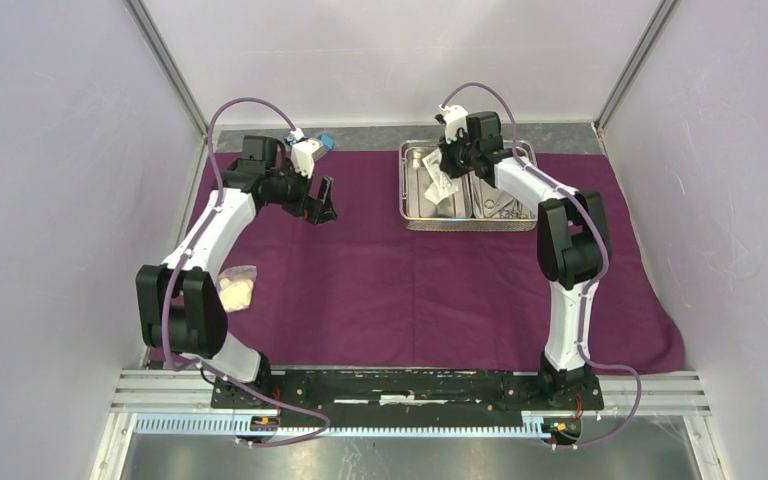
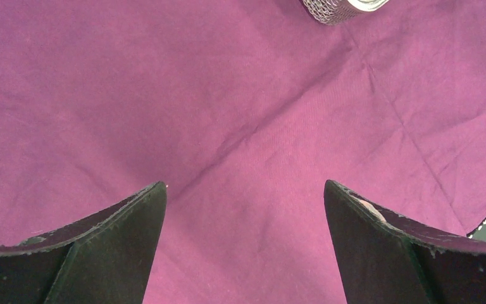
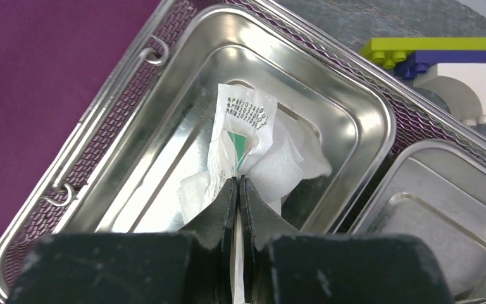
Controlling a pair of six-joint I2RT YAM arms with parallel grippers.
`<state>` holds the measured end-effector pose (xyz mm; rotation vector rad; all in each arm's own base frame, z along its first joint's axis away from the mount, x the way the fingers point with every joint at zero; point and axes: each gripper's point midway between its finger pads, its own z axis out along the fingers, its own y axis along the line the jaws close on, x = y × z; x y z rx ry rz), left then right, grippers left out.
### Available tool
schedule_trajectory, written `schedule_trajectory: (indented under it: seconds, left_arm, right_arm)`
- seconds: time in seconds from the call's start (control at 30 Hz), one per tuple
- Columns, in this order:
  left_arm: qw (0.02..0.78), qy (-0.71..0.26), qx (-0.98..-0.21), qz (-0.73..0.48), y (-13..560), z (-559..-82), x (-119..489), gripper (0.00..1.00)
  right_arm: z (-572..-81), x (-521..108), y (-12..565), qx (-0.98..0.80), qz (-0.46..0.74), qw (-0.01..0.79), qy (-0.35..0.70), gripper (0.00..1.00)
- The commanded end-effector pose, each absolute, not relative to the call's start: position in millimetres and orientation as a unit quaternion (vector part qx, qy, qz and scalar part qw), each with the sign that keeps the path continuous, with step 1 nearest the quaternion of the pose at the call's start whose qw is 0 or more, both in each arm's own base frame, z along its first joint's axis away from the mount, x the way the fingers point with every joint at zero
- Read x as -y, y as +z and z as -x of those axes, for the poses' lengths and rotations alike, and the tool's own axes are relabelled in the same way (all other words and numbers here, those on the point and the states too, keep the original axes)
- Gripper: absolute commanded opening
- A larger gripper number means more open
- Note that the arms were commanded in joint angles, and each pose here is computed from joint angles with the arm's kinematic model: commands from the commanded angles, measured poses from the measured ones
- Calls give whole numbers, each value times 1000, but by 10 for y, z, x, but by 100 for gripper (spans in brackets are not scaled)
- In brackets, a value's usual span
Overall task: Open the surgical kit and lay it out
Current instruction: Adjust the medical item in the container.
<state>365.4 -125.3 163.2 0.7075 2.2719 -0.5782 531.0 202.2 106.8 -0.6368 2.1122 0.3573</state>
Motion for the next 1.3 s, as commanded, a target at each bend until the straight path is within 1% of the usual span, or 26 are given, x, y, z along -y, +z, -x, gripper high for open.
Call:
schedule_trajectory:
  seconds: [0.0, 0.07, 0.1, 0.23, 0.3, 0.4, 0.5, 0.73, 1.03, 1.27]
  left_arm:
    - [359, -236, -861, -272, 1819, -3725, 1350, 100]
    - [360, -235, -861, -272, 1822, -3724, 1353, 100]
    - [359, -235, -861, -272, 1820, -3725, 1351, 100]
    - [358, -234, -862, -273, 1806, -3717, 1352, 100]
    - [357, -233, -862, -273, 1796, -3715, 1347, 100]
    - [357, -234, -862, -274, 1791, -3713, 1352, 100]
    - [356, -234, -862, -273, 1790, -3709, 1354, 100]
    - [356, -232, -863, -274, 1783, -3698, 1347, 100]
    - [355, -233, -863, -274, 1780, -3710, 1358, 100]
    - [355, -232, -863, -274, 1774, -3706, 1355, 100]
  right_arm:
    - [-5374, -2005, 942, -850, 258, 434, 153, 8]
    - [-5378, -2042, 915, -849, 258, 430, 165, 12]
    - [-5374, -2061, 907, -849, 258, 428, 170, 15]
    - [-5365, -2093, 917, -848, 259, 427, 180, 32]
    - [-5374, -2099, 959, -845, 259, 432, 180, 38]
    - [-5425, -2102, 1068, -840, 260, 443, 177, 44]
    - [-5521, -2095, 1138, -837, 263, 449, 168, 46]
    - [-5679, -2109, 927, -846, 267, 433, 157, 49]
    - [-5831, -2147, 643, -851, 269, 423, 155, 50]
    - [-5819, -2146, 515, -854, 271, 415, 156, 49]
